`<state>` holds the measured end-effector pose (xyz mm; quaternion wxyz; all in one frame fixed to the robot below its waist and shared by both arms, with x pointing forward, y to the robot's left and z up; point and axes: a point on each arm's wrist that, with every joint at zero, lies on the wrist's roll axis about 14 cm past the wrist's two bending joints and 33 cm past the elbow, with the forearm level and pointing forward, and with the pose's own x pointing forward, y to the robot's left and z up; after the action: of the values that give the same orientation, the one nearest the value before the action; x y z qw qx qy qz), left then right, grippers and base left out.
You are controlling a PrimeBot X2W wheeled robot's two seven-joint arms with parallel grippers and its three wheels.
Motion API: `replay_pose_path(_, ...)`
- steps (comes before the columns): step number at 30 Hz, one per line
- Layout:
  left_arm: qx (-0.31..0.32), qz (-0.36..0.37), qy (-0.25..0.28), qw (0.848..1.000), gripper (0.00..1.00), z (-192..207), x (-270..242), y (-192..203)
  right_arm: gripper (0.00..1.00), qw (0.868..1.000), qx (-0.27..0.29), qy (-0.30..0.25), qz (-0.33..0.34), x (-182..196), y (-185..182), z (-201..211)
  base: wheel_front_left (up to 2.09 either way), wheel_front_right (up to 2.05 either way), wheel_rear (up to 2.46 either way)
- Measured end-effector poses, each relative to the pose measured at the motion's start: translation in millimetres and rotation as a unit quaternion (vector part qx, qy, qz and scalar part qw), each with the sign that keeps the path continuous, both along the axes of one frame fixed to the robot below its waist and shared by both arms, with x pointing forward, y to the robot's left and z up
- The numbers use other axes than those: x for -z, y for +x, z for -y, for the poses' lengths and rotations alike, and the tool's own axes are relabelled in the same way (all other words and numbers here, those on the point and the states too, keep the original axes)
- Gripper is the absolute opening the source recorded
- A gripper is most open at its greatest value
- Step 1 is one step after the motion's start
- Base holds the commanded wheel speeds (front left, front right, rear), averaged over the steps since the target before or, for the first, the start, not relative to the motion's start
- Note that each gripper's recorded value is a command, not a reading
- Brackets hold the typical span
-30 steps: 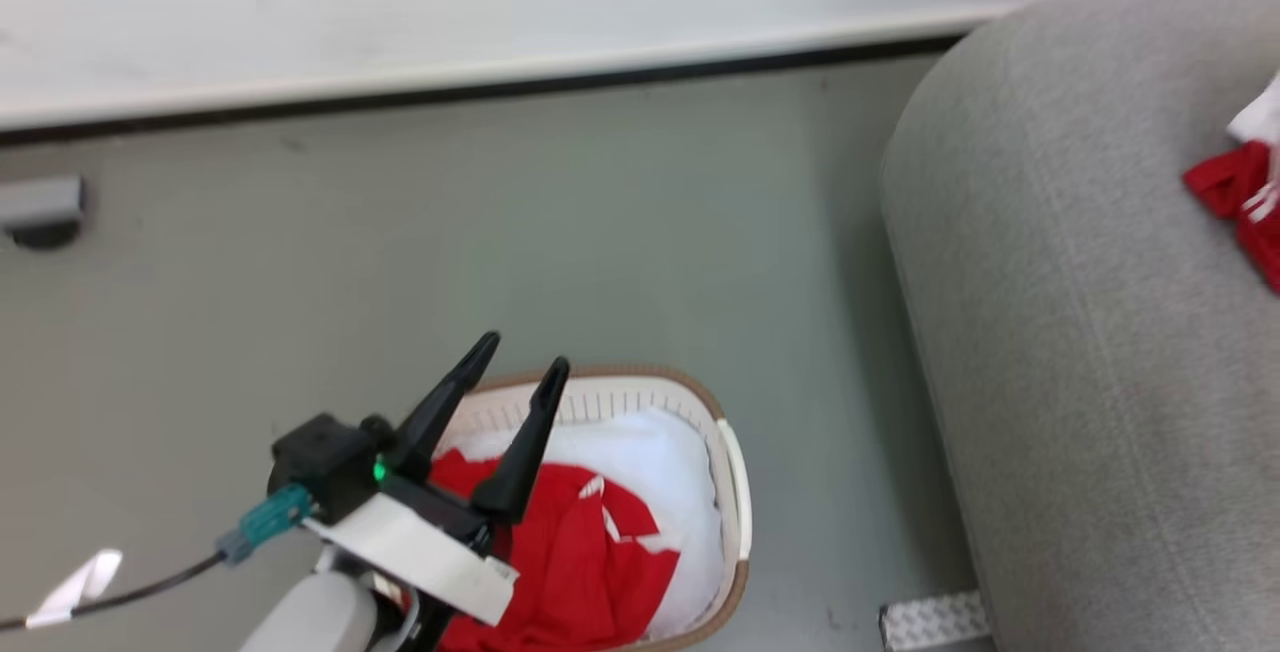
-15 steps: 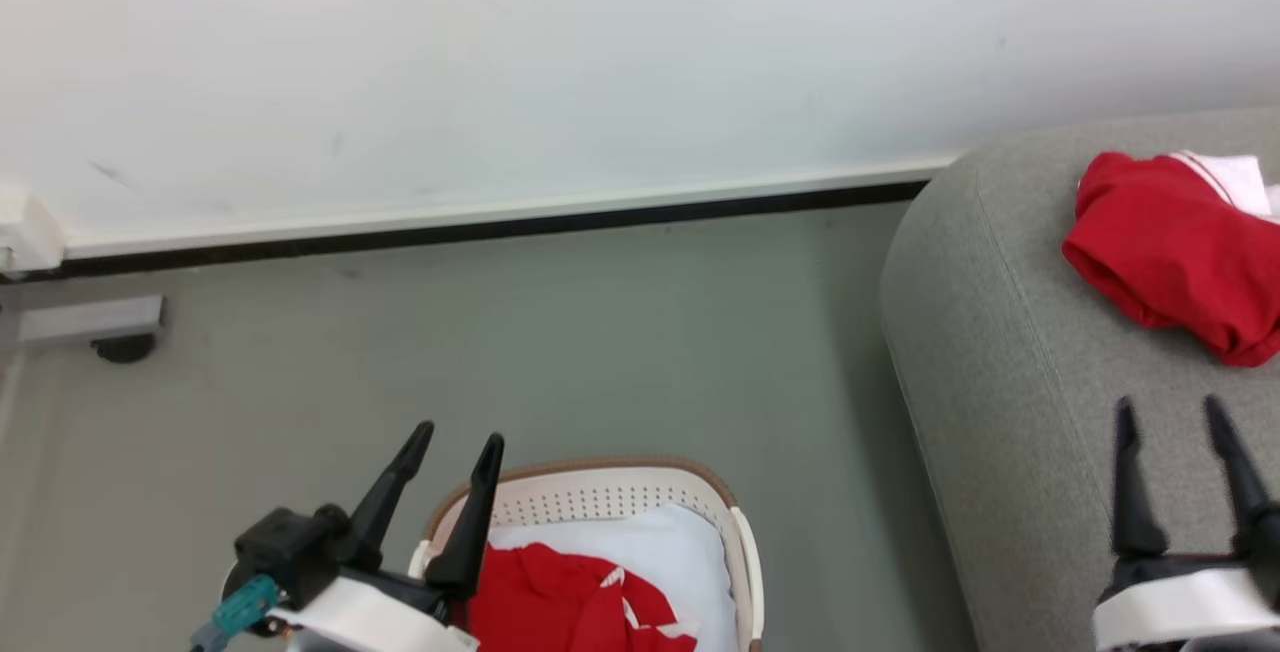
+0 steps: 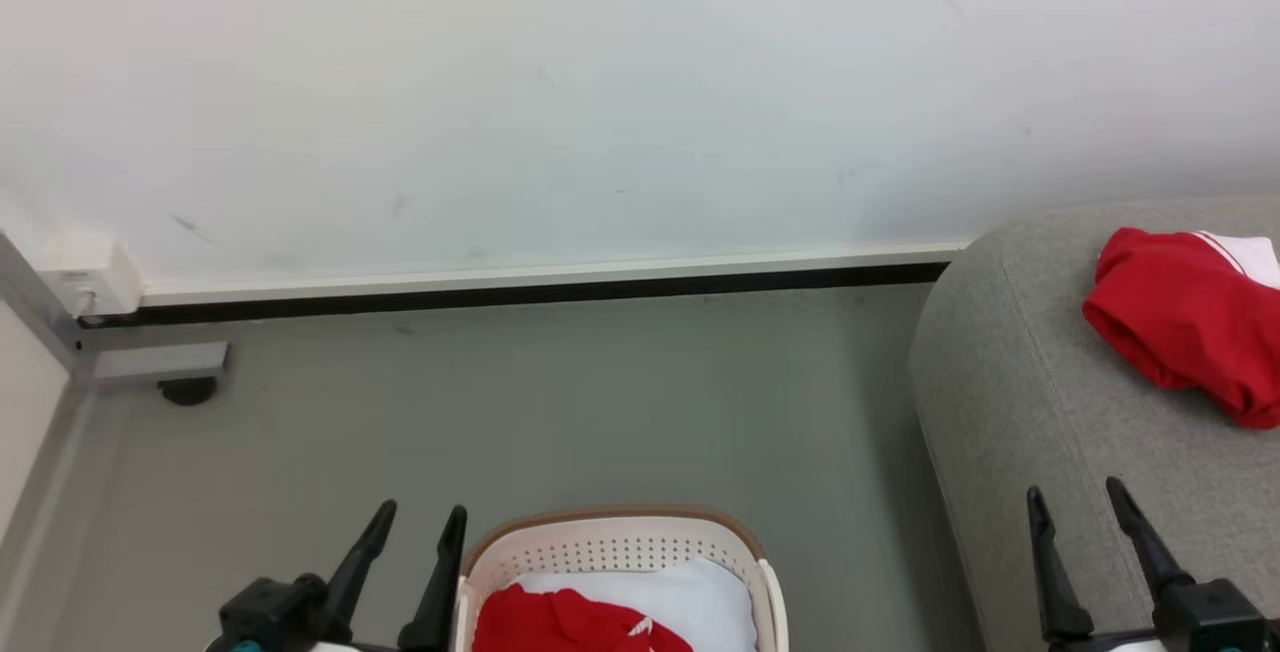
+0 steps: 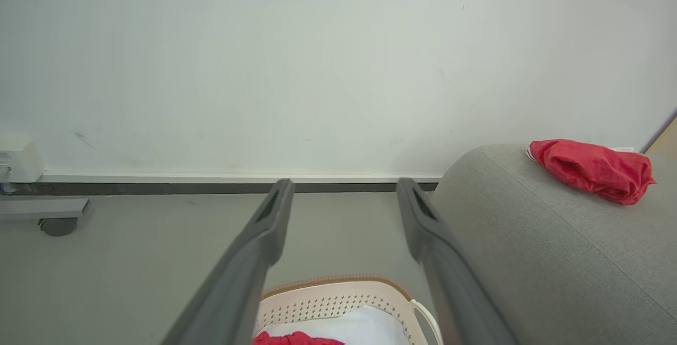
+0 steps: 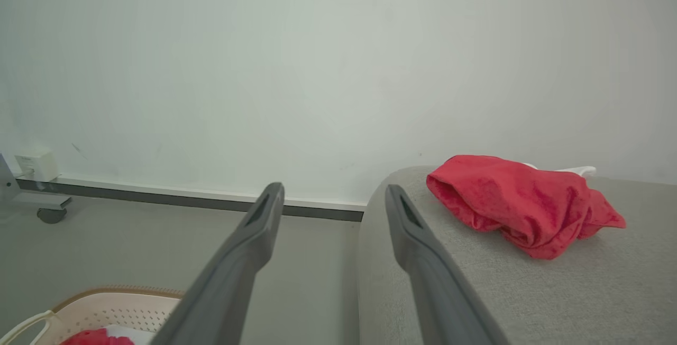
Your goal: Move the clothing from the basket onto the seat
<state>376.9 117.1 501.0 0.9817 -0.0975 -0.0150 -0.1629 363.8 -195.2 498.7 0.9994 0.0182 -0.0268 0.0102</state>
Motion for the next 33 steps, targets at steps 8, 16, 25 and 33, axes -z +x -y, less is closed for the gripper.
replay_pose_path(8,-0.021,-0.005,0.000,1.000,1.00,-10.6,3.6,-10.6,1.00,1.000,-0.017,0.013,-0.016,10.7,-7.9,-13.0,0.00,0.00,0.00)
replay_pose_path(16,-0.023,-0.014,0.010,1.000,1.00,-12.7,10.8,-12.4,1.00,0.999,-0.023,0.026,-0.025,16.8,-11.0,-18.2,0.00,0.00,0.00)
replay_pose_path(25,-0.020,-0.022,0.012,0.999,1.00,-11.0,16.1,-10.9,1.00,0.999,-0.027,0.031,-0.030,20.1,-11.2,-21.3,0.00,0.00,0.00)
replay_pose_path(33,-0.003,-0.031,0.015,0.999,1.00,-0.2,22.1,-4.5,1.00,0.999,-0.022,0.033,-0.032,21.2,-11.3,-18.6,0.00,0.00,0.00)
